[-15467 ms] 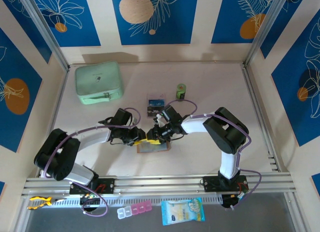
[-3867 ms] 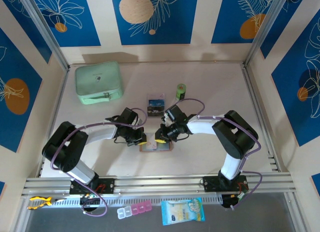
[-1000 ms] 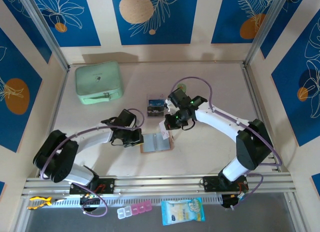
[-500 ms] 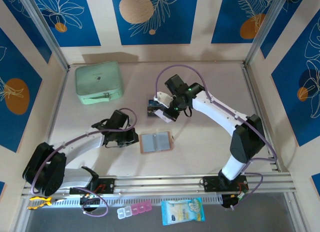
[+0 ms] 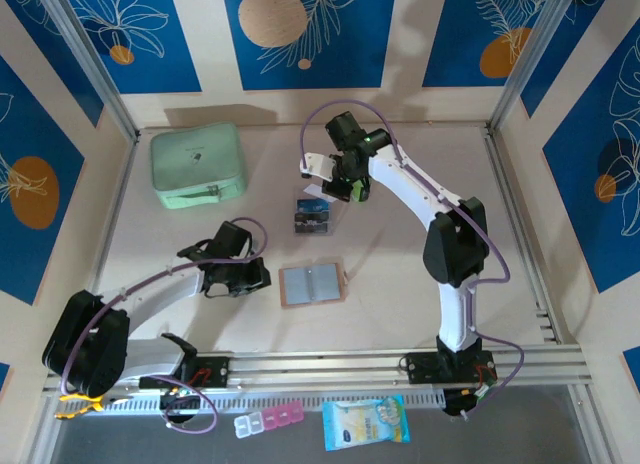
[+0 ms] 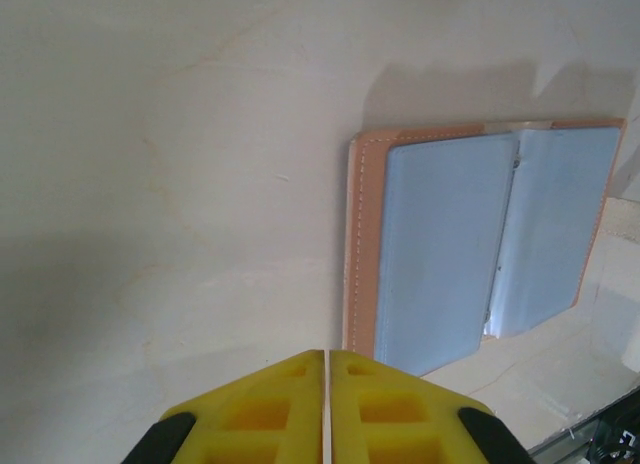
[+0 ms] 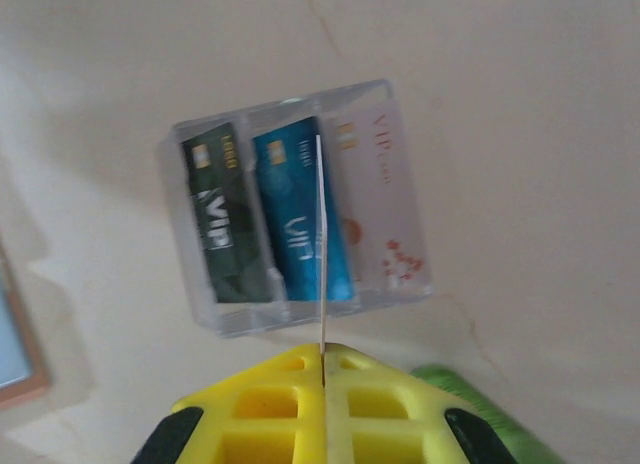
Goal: Take the credit cards out of the card holder
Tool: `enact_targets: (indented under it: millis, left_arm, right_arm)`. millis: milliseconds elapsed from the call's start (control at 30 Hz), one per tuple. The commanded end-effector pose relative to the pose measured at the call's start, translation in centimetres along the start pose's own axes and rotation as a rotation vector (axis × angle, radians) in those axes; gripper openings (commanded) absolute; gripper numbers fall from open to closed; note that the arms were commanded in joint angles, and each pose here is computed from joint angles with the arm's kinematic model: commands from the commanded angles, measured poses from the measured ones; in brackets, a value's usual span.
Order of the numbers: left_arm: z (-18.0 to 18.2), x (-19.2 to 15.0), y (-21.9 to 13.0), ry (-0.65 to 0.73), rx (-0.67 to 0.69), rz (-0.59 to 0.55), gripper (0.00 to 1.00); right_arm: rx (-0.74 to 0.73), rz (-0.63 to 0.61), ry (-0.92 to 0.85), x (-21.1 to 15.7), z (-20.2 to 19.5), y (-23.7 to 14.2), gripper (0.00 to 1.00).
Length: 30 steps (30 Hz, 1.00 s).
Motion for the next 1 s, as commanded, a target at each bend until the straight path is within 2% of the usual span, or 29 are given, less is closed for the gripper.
enact_targets:
  millis: [0, 300, 500, 700, 867, 967]
  left_arm:
    - [0.7, 0.0, -0.2, -0.004, 0.02, 0.003, 0.1]
    - [1.3, 0.1, -0.2, -0.02, 0.039, 0.006, 0.1]
    - [1.8, 0.2, -0.4, -0.031, 0.05, -0.002, 0.11]
    - [1.6, 0.6, -0.9, -0.019, 0.048, -0.02, 0.14]
    - [1.2, 1.5, -1.8, 0.02, 0.072, -0.064, 0.23]
    - [0.9, 2.6, -2.2, 0.059, 0.096, -0.097, 0.38]
  right_arm:
    - [0.031, -0.039, -0.044, 0.5, -0.8, 0.4, 0.0]
    - [0.049, -0.021, -0.067, 0.2, -3.0, 3.3, 0.0]
    - [0.055, 0.008, -0.067, -0.4, -3.0, 4.0, 0.1]
    - [0.01, 0.011, -0.044, -0.3, -3.4, 2.3, 0.17]
    - [-0.053, -0.01, 0.028, -0.3, -3.4, -0.2, 0.21]
    - [-0.111, -0.025, 0.103, -0.9, -3.1, -1.5, 0.27]
Point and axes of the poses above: each hand's point on the last joint's axis, 136 mm out from that joint toward the fingers, its own y axis out along the fingers, its own z axis along the line the jaws close on, x = y × z, the point moved 5 cm from there along -y, back along the fingers, and after that the axes turned 15 degrees about -y, right-handed, at the moved point
